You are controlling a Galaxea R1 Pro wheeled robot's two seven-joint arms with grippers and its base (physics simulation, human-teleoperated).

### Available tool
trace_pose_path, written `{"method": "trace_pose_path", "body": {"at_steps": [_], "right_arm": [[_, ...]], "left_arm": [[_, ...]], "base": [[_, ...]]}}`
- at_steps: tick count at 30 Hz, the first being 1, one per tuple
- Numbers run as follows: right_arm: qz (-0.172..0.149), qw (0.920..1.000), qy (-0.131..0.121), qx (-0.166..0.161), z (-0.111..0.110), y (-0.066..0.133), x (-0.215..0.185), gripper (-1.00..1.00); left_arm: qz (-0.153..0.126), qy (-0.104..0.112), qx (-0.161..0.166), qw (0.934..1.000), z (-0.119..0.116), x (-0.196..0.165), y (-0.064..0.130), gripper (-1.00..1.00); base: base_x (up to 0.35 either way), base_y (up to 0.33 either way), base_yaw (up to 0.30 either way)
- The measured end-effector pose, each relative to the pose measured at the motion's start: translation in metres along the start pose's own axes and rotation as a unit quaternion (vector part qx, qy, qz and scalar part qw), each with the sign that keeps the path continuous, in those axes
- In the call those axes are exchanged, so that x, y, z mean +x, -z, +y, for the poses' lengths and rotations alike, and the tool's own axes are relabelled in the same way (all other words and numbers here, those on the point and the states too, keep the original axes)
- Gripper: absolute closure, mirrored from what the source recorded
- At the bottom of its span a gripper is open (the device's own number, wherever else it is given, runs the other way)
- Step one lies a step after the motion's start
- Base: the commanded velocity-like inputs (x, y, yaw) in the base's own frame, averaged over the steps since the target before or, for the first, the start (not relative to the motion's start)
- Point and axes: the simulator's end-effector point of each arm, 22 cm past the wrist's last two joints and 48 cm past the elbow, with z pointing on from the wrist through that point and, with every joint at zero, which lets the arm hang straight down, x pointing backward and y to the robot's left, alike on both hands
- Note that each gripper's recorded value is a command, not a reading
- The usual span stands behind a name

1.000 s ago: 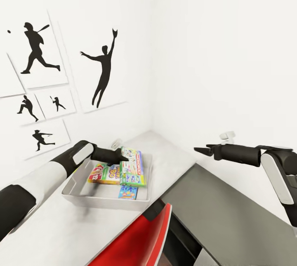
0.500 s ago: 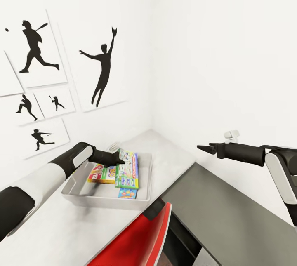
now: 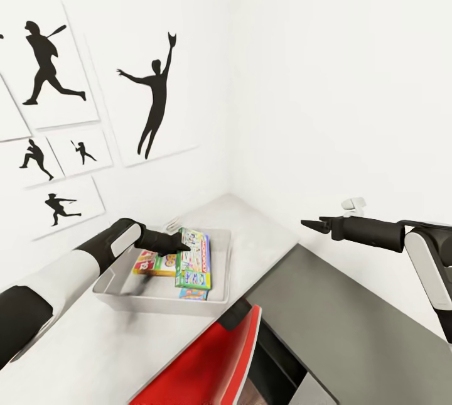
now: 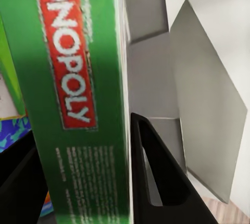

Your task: Put all the toys in the child's room - the three board games (two on the bed and one on the table), the two jigsaw puzzles on the table, and the tennis ball on the table - inside the toy box on the table in the child's room.

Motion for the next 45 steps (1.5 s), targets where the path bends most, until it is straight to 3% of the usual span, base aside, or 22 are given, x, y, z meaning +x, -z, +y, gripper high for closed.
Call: {"method": "trace_pose_path", "body": {"at_steps": [5,10,17,21,26,38,45], "right_arm": [[0.001,1.0,-0.003,0.001,-0.004,-0.002,0.002,-1.0],[0.002,1.0,-0.007,0.003,-0.007,-0.003,0.004,-1.0],[0.005,0.9999,-0.011,0.004,-0.011,-0.006,0.008,-1.0],[0.007,0.9999,-0.013,0.005,-0.013,-0.008,0.01,-1.0],[0.006,0.9998,-0.017,0.008,-0.018,-0.008,0.012,-1.0],[0.012,0.9996,-0.024,0.009,-0.024,-0.013,0.018,-1.0],[0.013,0.9996,-0.025,0.009,-0.026,-0.014,0.02,-1.0]], "left_arm": [[0.007,0.0,-0.008,0.9999,0.009,0.007,-0.005,1.0],[0.008,-0.015,-0.024,0.9996,0.021,0.01,-0.01,1.0],[-0.01,-0.023,-0.028,0.9993,0.031,0.008,-0.016,1.0],[-0.013,-0.012,-0.028,0.9995,0.038,0.007,-0.015,1.0],[-0.005,0.017,0.012,0.9998,0.04,0.017,-0.014,1.0],[0.002,0.034,0.024,0.9991,0.045,0.022,-0.021,1.0],[-0.004,0.011,0.025,0.9996,0.034,0.006,-0.018,1.0]], "base": [[0.0,0.0,0.0],[0.0,0.0,0.0],[0.0,0.0,0.0],[0.0,0.0,0.0],[0.0,0.0,0.0],[0.0,0.0,0.0],[0.0,0.0,0.0]]}}
